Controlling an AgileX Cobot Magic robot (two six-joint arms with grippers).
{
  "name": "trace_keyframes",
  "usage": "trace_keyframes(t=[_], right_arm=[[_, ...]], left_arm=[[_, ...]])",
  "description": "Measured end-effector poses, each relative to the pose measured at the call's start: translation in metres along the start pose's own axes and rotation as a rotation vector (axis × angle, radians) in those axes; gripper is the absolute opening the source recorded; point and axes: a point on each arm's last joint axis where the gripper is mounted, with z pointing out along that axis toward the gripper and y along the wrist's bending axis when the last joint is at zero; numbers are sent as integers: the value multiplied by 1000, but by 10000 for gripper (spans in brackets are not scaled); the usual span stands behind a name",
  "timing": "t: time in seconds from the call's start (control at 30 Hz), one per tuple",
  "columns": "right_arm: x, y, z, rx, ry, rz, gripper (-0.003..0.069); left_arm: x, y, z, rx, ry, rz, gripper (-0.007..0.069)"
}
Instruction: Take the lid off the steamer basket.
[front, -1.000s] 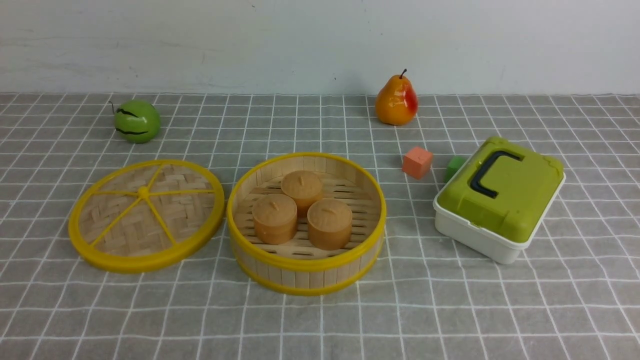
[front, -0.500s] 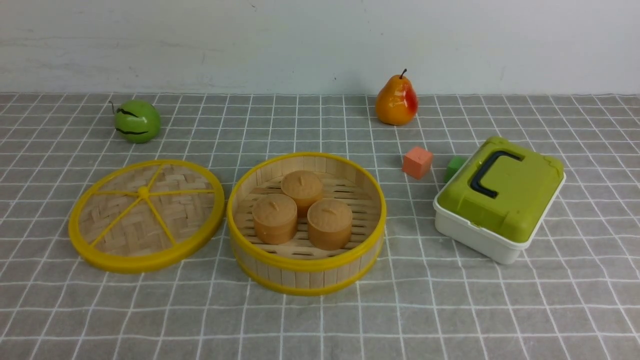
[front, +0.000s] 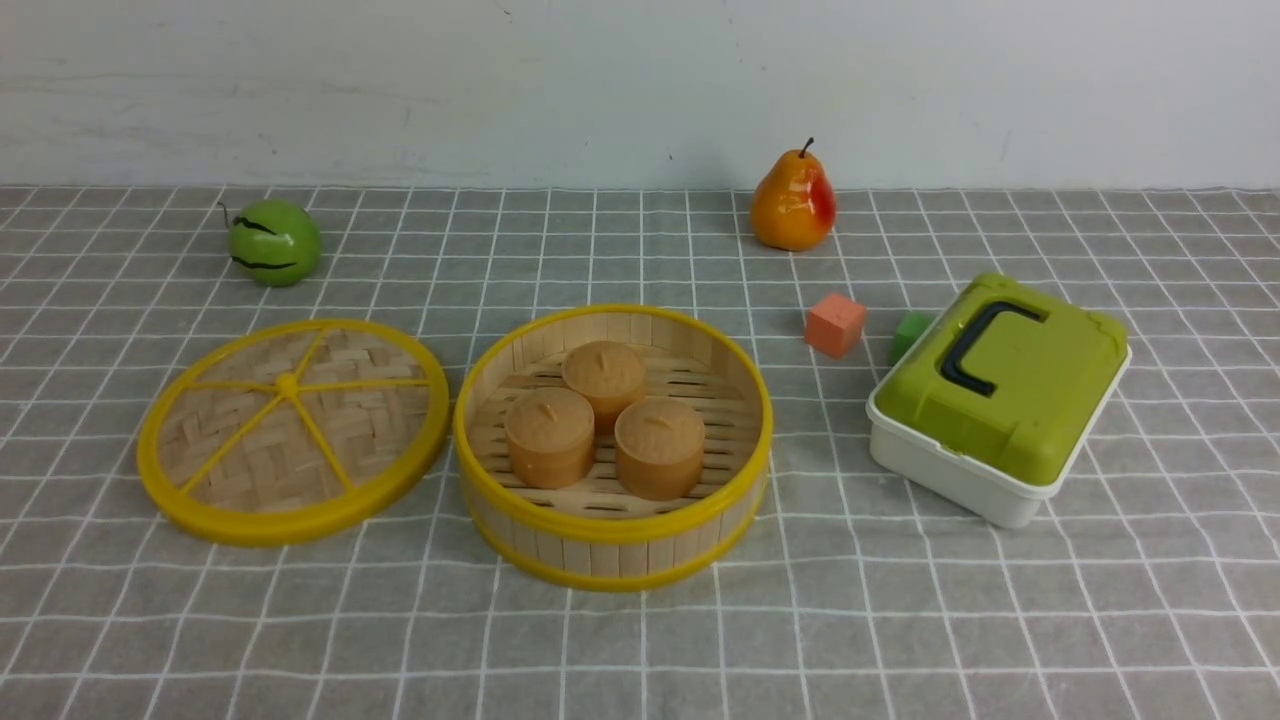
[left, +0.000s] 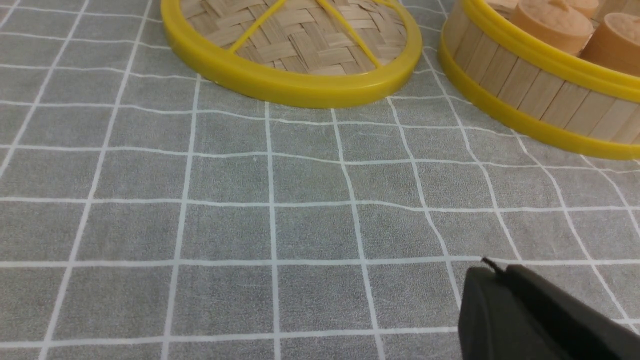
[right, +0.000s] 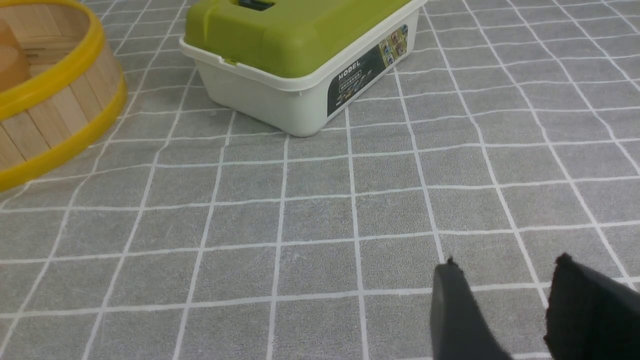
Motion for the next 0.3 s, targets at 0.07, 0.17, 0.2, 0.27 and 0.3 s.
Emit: trace_keyframes(t=[0.07, 0.17, 0.2, 0.27, 0.3], right_arm=[[0, 0, 0, 0, 0, 0, 241], [0, 0, 0, 0, 0, 0, 241], [0, 0, 0, 0, 0, 0, 241], [0, 0, 0, 0, 0, 0, 241], [0, 0, 0, 0, 0, 0, 241]], left_arm=[[0, 0, 0, 0, 0, 0, 22], [0, 0, 0, 0, 0, 0, 25], [0, 0, 0, 0, 0, 0, 27], [0, 0, 0, 0, 0, 0, 29], [0, 0, 0, 0, 0, 0, 29]])
